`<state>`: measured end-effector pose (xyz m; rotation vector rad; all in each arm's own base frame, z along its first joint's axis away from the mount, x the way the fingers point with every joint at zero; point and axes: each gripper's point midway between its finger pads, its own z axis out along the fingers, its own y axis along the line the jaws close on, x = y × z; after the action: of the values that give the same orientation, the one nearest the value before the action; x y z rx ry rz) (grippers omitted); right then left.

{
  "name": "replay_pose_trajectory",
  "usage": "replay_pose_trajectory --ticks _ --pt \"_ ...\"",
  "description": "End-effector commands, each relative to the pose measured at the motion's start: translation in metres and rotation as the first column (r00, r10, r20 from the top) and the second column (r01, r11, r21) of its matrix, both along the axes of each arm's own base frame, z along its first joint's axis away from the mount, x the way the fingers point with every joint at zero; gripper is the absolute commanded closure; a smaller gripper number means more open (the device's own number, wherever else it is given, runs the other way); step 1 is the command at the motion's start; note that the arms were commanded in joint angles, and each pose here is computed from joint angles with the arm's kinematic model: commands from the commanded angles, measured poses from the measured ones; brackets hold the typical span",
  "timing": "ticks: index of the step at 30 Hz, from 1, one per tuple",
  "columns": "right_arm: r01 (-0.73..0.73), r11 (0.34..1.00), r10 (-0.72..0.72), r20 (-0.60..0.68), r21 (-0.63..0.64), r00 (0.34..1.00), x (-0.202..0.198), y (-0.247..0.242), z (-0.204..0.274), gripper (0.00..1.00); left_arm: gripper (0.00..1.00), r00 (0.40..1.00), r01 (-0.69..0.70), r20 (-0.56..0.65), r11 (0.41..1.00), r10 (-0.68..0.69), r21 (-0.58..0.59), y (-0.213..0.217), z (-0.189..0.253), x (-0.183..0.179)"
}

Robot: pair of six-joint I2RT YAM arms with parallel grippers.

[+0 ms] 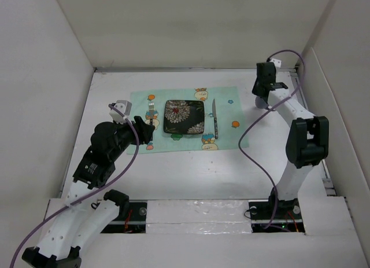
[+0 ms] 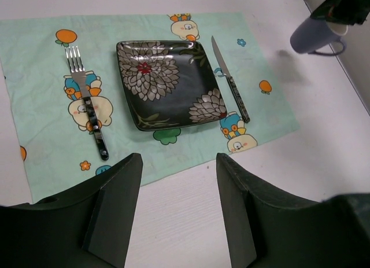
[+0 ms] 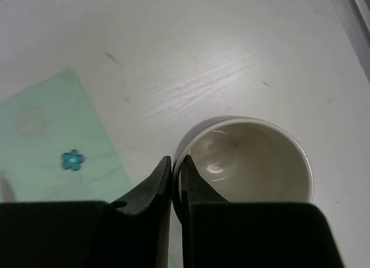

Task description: Set the dinner table for one person

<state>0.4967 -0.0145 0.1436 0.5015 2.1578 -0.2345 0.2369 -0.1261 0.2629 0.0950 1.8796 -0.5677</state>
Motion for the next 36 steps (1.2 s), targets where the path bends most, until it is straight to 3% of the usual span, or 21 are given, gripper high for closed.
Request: replay_pose_trajectory --ticks 1,4,14,20,36 --pt "-0.148 0.988 0.152 0.214 -0.034 0.965 0.035 0.056 0.095 1.00 0.49 0.999 -0.003 0.051 1.000 0.003 -0.007 -0.001 0.014 0.005" --pt "-0.215 0.973 0.228 0.235 -0.082 0.945 0.055 0.088 0.113 1.00 0.49 0.998 -0.006 0.055 1.000 0.006 -0.008 0.000 0.016 0.004" --pt "-0.407 0.904 0.425 0.151 -0.133 0.893 0.093 0.157 0.100 1.00 0.48 0.999 -0.024 0.045 1.000 0.024 0.000 0.003 0.012 0.006" --pt "-0.448 0.883 0.460 0.069 -0.137 0.885 0.103 0.168 0.066 1.00 0.47 0.998 -0.029 0.055 1.000 0.029 0.002 0.004 0.014 0.006" --pt "-0.510 0.859 0.511 0.017 -0.052 0.859 0.098 0.180 0.022 1.00 0.44 0.998 -0.060 0.033 0.998 0.060 0.012 0.008 0.008 0.010"
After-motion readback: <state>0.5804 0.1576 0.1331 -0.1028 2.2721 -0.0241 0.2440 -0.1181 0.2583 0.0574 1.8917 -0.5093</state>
